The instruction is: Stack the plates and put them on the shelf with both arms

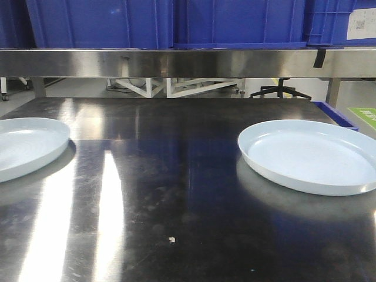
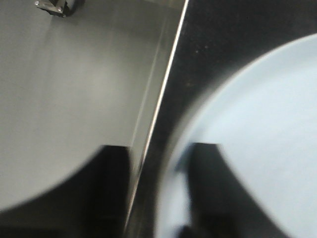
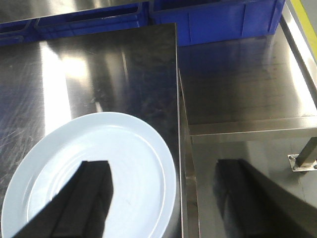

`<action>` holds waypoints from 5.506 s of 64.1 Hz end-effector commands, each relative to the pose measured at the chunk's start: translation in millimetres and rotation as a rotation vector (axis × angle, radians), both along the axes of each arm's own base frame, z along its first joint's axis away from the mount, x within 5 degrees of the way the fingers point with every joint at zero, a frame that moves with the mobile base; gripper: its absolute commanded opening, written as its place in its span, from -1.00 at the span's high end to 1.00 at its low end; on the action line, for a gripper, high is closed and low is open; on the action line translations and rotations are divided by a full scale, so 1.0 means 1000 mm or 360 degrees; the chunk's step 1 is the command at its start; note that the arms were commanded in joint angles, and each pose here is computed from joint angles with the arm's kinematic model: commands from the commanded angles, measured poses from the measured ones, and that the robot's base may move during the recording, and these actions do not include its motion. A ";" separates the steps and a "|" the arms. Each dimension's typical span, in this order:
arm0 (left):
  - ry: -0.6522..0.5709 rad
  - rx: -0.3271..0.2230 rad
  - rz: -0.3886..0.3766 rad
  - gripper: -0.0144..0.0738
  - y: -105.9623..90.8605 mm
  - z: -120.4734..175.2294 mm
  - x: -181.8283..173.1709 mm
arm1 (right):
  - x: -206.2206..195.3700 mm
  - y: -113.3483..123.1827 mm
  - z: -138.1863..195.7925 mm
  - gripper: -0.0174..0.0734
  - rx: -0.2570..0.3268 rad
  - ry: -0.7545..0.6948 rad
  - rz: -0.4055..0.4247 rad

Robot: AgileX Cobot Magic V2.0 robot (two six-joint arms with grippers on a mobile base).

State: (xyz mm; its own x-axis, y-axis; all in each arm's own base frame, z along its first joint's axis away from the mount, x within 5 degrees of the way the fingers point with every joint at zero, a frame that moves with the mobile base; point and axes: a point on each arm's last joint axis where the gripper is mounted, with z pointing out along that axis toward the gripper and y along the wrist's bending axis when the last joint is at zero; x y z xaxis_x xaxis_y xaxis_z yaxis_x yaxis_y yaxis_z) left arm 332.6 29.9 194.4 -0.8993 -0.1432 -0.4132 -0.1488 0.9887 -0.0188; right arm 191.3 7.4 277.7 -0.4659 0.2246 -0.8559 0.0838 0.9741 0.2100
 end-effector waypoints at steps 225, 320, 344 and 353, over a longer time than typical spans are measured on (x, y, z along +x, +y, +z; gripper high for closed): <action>-0.1127 -0.0093 -0.0205 0.48 -0.040 0.077 -0.218 | 0.003 0.001 0.015 -0.58 0.0002 -0.0101 0.0007; -0.1160 -0.0093 -0.0204 0.48 -0.040 0.079 -0.217 | 0.034 0.002 -0.007 -0.46 -0.0012 0.0164 0.0002; -0.1160 -0.0093 -0.0204 0.48 -0.040 0.079 -0.217 | 0.092 0.003 -0.028 -0.46 -0.0048 0.0390 0.0004; -0.1160 -0.0093 -0.0204 0.48 -0.040 0.079 -0.217 | 0.101 0.004 -0.042 -0.46 -0.0051 0.0466 0.0005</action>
